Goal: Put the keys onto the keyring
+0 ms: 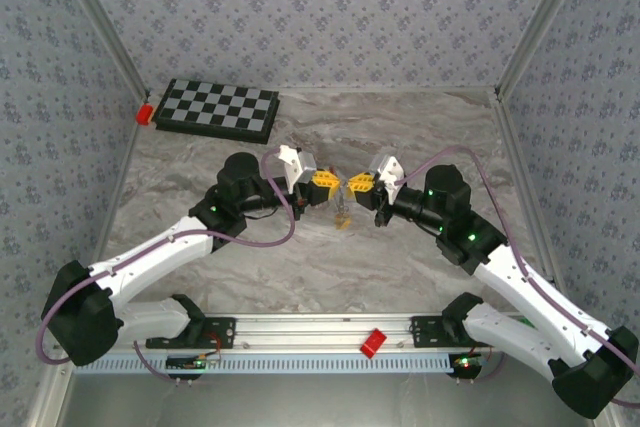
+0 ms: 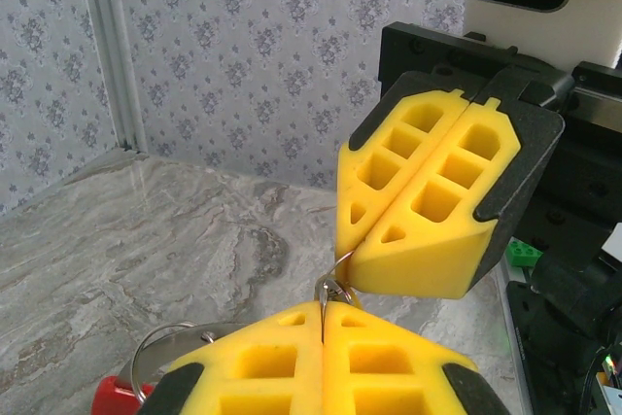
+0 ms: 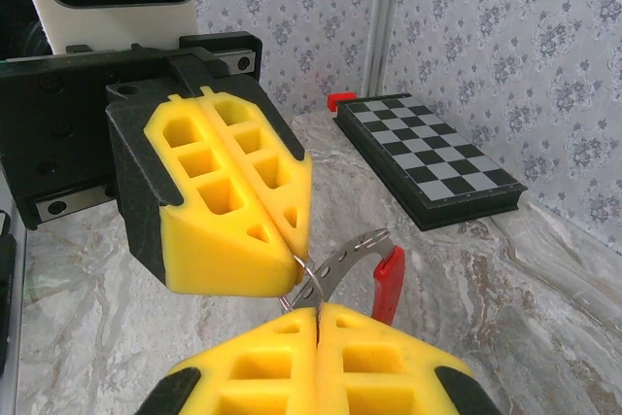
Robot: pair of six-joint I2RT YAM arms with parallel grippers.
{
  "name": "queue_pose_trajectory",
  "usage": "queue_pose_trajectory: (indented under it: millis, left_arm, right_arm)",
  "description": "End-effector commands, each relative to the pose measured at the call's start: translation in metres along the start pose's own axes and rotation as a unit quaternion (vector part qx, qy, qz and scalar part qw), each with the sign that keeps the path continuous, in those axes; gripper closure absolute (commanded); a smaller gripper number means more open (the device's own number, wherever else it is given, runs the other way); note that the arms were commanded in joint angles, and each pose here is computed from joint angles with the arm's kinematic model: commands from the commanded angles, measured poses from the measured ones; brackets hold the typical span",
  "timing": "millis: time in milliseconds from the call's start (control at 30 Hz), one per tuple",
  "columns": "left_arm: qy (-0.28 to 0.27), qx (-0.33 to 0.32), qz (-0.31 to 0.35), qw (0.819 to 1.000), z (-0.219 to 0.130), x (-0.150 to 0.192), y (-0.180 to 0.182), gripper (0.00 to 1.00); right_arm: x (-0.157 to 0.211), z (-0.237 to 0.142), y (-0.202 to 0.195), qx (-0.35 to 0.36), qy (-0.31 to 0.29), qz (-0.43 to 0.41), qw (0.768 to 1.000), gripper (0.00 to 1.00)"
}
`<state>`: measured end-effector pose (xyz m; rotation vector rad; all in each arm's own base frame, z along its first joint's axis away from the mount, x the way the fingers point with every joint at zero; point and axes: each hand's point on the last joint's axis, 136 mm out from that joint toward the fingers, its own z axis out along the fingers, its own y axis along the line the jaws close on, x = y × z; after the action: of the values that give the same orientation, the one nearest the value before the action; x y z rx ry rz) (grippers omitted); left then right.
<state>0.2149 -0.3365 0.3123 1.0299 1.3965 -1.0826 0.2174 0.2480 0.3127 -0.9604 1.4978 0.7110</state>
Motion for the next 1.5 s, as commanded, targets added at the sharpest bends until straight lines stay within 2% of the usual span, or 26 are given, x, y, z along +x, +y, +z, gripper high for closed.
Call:
queue_pose_trajectory:
  millis: [0,667,867,1167,1300,1467]
  left_arm:
    - [-0.027,0.003,0.014,1.0,0.0,-0.02,-0.004,1.0]
    - [-0.031,0.014,0.016,0.999,0.0,-0.022,-0.007,1.0]
    - [-0.033,0.008,0.017,0.999,-0.002,-0.023,-0.007,1.0]
    - [-0.06,0.006,0.015,0.998,-0.009,-0.031,-0.006,1.0]
    - [-0.079,0.012,0.007,0.997,-0.012,-0.038,-0.005,1.0]
    - [-0.089,0.024,0.003,0.996,-0.011,-0.041,-0.004,1.0]
  right_arm:
    - [-0.005,0.0,0.016,-0.038,-0.007,-0.015,0.999,1.0]
    - [-0.003,0.004,0.024,-0.056,0.005,-0.016,0.998,1.0]
    - [-0.002,0.001,0.015,-0.031,0.006,0.003,0.999,1.0]
    - [-0.009,-0.011,-0.009,-0.025,-0.078,0.076,0.994,1.0]
    - [-0.014,-0.016,-0.02,-0.045,-0.114,0.11,0.986,1.0]
    - [-0.02,-0.017,-0.021,-0.069,-0.135,0.11,0.982,1.0]
